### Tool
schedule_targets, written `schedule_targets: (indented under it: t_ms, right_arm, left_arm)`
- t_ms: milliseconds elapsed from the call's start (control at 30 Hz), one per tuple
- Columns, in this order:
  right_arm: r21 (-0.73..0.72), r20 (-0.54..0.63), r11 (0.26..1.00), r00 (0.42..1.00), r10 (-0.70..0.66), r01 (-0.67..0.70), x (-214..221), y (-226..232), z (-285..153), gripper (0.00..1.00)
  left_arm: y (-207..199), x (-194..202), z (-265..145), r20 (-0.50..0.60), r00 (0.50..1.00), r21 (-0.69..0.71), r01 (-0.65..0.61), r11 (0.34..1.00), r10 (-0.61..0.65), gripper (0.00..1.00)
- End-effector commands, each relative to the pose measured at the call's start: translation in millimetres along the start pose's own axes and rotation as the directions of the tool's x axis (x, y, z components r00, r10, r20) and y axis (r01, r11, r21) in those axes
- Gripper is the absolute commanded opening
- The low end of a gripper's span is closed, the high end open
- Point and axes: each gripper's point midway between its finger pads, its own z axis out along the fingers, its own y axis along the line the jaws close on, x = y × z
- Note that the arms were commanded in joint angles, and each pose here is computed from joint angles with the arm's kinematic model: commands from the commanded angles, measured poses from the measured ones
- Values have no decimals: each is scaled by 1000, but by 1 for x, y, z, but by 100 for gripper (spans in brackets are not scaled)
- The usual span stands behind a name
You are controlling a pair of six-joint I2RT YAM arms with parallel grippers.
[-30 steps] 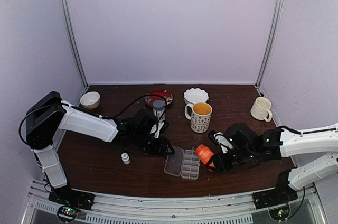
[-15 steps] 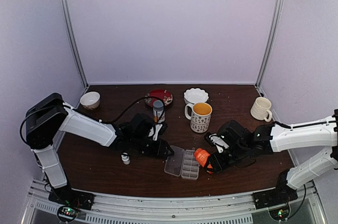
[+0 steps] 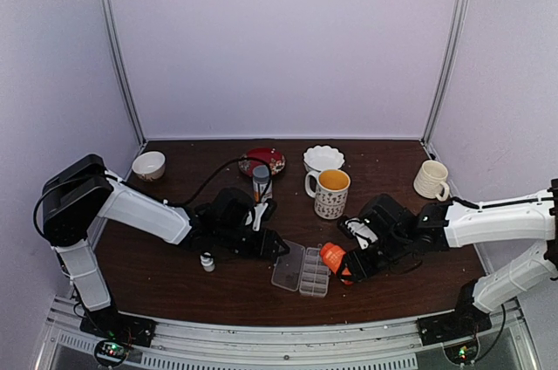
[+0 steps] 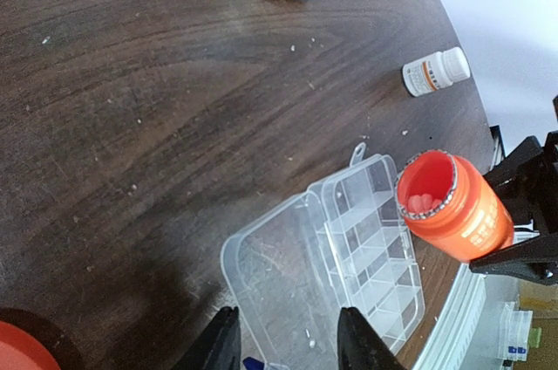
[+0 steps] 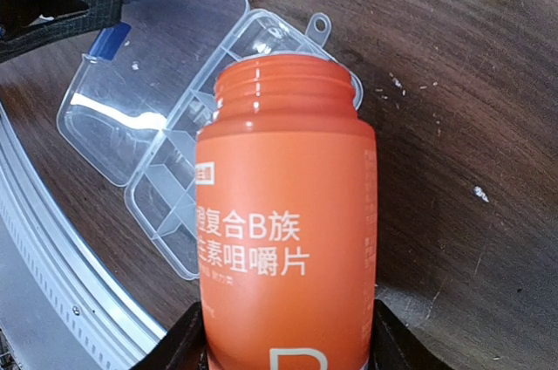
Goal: Sort the pills into containers
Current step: Pour the pill into the compartment of the pill container.
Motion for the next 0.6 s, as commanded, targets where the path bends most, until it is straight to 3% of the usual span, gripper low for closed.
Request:
schedule_targets:
  t_ms: [0,300,567]
  right_arm:
    - [-9,-18,1000,1000,-3,2,-3,2,2,0]
    - [-16,22,1000,1000,11,-10,-11,2,-2,0]
    - [-8,-16,1000,1000,-2,2,-8,1,-1,0]
  left_arm:
    - [-5,-4,5,13,1000,28,-28,999,28,41]
    - [-5,-4,6,1,999,15,-34,999,34,41]
    - [-2,-4,8,-3,999,3,-43,999,43,40]
